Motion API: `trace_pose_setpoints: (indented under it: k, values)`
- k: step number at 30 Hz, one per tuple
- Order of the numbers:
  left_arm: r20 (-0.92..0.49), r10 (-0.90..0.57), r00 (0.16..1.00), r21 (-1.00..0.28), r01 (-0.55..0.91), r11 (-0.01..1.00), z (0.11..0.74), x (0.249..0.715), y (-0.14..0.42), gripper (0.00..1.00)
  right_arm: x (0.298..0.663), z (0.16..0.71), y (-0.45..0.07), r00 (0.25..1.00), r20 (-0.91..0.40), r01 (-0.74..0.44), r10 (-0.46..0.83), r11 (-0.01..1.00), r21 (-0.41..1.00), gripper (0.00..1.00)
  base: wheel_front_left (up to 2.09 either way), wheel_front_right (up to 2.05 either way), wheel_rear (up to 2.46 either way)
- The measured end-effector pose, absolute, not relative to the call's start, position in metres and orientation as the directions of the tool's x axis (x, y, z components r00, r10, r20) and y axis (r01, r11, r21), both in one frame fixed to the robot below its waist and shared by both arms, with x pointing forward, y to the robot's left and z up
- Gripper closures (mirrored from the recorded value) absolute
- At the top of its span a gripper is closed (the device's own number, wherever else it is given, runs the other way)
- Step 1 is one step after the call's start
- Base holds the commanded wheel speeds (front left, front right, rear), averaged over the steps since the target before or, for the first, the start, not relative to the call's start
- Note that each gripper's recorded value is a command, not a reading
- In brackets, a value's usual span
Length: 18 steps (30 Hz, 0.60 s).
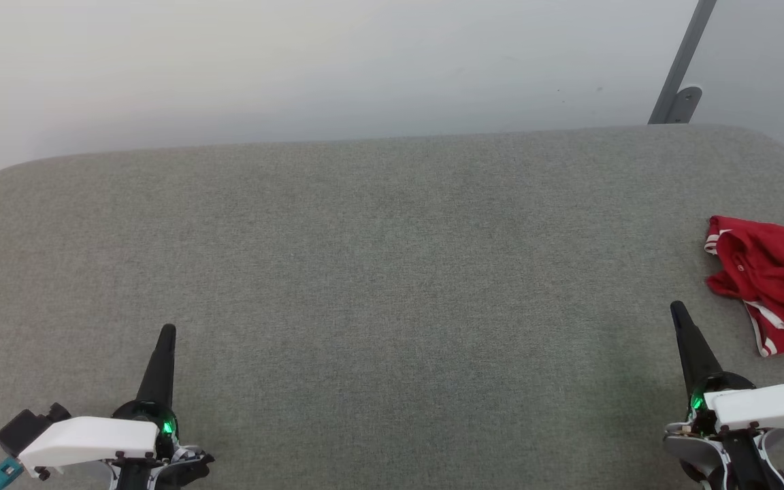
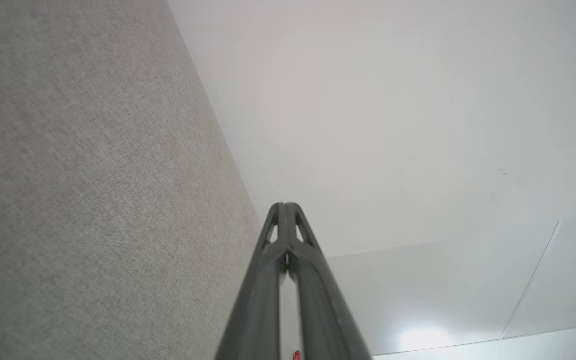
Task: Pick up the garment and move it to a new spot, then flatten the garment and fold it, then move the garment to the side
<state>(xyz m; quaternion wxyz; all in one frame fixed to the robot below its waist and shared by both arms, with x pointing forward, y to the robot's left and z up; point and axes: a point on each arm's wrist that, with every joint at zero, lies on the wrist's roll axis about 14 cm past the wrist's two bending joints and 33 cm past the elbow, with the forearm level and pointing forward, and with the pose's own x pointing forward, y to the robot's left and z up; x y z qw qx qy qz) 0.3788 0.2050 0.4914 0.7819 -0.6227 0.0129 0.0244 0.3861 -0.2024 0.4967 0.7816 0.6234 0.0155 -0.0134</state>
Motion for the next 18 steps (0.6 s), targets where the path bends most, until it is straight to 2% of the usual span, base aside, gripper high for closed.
trace_pose_setpoints:
  k: [18]
  values:
    - [-0.033,0.009,0.999,-0.995,-0.034,0.097,0.4972,0.3833,0.202,1.0,0.3871,0.5007,-0.2016,1.0,-0.025,0.025,-0.001,0.1,0.995,1.0,0.0,0.0,0.0]
